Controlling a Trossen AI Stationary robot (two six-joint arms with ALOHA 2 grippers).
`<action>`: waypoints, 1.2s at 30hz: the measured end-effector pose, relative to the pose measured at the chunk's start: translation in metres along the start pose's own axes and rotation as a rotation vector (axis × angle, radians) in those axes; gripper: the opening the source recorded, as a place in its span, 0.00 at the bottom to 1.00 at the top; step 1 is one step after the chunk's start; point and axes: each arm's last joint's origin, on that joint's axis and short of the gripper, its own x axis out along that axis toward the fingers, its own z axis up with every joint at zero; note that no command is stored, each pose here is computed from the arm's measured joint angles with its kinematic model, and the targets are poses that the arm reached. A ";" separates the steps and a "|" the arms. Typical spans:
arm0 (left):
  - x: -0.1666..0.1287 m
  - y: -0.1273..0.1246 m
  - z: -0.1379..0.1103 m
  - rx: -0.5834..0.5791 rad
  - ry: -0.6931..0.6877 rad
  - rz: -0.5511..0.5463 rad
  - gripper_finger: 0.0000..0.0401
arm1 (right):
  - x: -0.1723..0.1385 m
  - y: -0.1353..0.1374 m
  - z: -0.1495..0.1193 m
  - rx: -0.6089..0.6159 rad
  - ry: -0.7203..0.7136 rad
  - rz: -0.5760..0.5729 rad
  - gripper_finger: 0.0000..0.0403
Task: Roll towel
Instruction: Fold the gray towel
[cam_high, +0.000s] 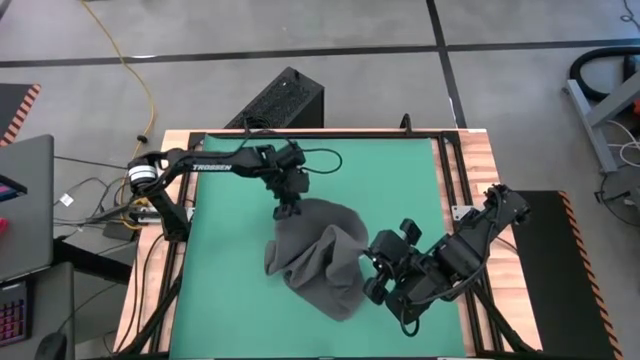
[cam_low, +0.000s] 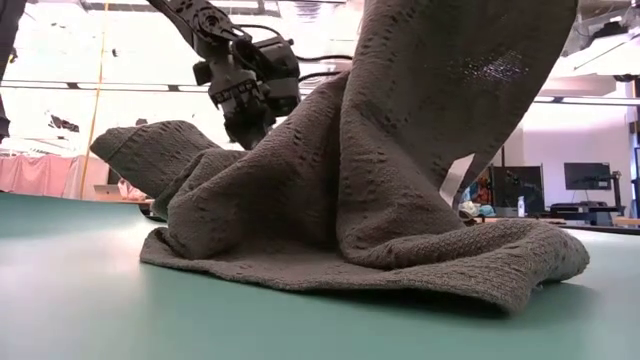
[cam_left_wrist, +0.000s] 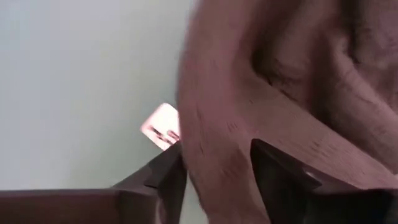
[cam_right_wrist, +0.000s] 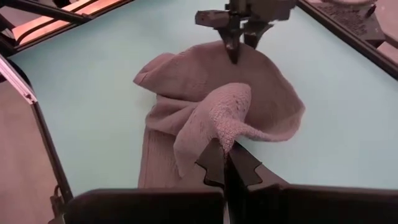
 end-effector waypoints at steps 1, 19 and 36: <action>0.000 -0.002 0.000 -0.005 0.008 -0.004 0.30 | 0.000 0.000 0.000 -0.002 0.000 -0.001 0.03; -0.176 -0.118 0.041 0.028 -0.148 0.432 0.00 | 0.034 -0.036 0.040 -0.018 0.012 -0.185 0.03; -0.289 -0.166 0.006 -0.033 -0.402 0.827 0.00 | -0.003 -0.132 0.114 -0.073 -0.216 -0.396 0.03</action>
